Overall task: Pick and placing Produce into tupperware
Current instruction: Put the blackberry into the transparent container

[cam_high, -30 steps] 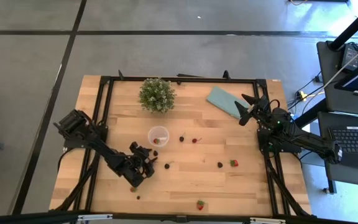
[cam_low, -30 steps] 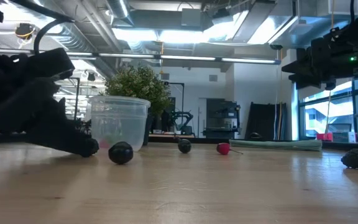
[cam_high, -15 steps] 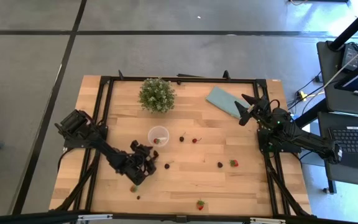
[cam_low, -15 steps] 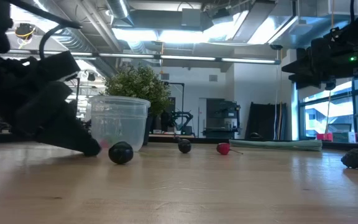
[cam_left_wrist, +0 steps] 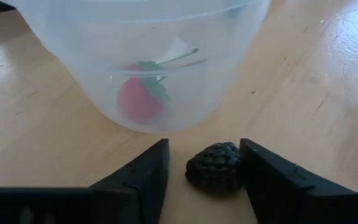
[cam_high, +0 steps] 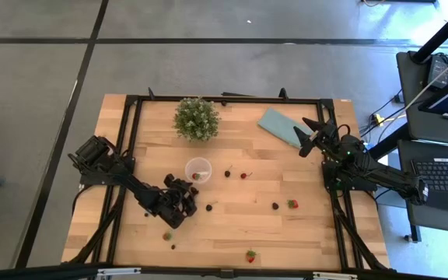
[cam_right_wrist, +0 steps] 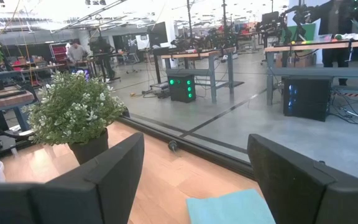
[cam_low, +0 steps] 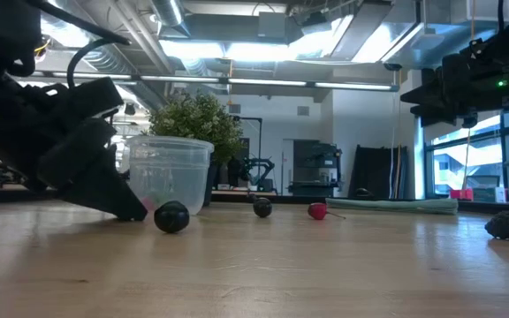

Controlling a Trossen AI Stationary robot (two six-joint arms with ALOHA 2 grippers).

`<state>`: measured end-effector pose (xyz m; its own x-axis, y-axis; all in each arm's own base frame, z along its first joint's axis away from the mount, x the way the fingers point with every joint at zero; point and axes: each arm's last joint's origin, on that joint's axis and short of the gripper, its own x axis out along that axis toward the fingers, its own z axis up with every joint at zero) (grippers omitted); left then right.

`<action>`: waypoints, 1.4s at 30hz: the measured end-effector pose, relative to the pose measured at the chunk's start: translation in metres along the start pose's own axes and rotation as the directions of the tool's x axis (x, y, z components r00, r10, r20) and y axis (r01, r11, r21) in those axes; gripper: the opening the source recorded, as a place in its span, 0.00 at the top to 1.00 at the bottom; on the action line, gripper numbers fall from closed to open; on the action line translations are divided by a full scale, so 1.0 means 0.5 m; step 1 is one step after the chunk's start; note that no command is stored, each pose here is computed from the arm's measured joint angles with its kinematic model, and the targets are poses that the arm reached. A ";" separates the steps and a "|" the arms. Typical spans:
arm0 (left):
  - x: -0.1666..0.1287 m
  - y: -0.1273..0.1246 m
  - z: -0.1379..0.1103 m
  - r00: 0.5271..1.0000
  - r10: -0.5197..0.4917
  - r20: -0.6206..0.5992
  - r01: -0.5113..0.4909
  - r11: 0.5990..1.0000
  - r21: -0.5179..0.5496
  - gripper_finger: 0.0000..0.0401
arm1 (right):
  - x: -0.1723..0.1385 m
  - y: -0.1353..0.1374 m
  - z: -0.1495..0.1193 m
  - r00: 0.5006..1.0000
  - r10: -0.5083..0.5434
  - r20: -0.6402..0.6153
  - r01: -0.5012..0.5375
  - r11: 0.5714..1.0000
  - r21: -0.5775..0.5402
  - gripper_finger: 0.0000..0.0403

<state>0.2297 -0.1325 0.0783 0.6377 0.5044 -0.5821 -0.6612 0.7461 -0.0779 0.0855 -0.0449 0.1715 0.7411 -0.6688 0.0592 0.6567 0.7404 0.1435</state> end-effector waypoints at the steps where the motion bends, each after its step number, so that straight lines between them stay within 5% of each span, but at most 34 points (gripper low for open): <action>1: 0.000 0.000 0.000 1.000 0.000 0.000 0.000 1.000 0.000 0.58 | 0.000 0.000 0.000 1.000 0.000 0.000 0.000 1.000 0.000 0.29; 7: 0.000 -0.001 0.000 1.000 -0.003 0.001 0.003 1.000 -0.011 0.73 | 0.000 0.000 0.000 1.000 0.000 0.000 0.000 1.000 0.000 0.29; 16: -0.008 -0.005 0.008 0.999 -0.035 -0.023 0.033 0.995 -0.098 0.73 | 0.000 0.000 0.000 1.000 0.000 0.000 0.000 1.000 0.000 0.29; 21: -0.044 -0.017 0.036 0.975 -0.175 -0.137 0.153 0.976 -0.153 0.73 | 0.000 0.000 0.000 1.000 0.001 0.000 -0.001 1.000 0.000 0.29; 26: -0.086 -0.023 0.080 0.896 -0.363 -0.256 0.325 0.929 -0.178 0.73 | 0.000 0.000 0.000 1.000 0.000 0.000 0.000 1.000 -0.002 0.29; 33: -0.132 0.006 0.188 0.906 -0.421 -0.039 0.386 0.863 -0.327 0.72 | 0.000 0.000 0.000 1.000 0.000 -0.002 0.000 1.000 -0.007 0.29; 42: -0.100 0.076 0.290 0.951 -0.286 0.118 0.308 0.917 -0.254 0.73 | 0.000 0.000 -0.001 1.000 0.000 -0.002 0.000 1.000 -0.025 0.29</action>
<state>0.2300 -0.0665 0.2220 0.8424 0.3172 -0.4356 -0.5105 0.7287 -0.4565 0.0857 -0.0450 0.1712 0.7412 -0.6689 0.0568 0.6602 0.7416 0.1187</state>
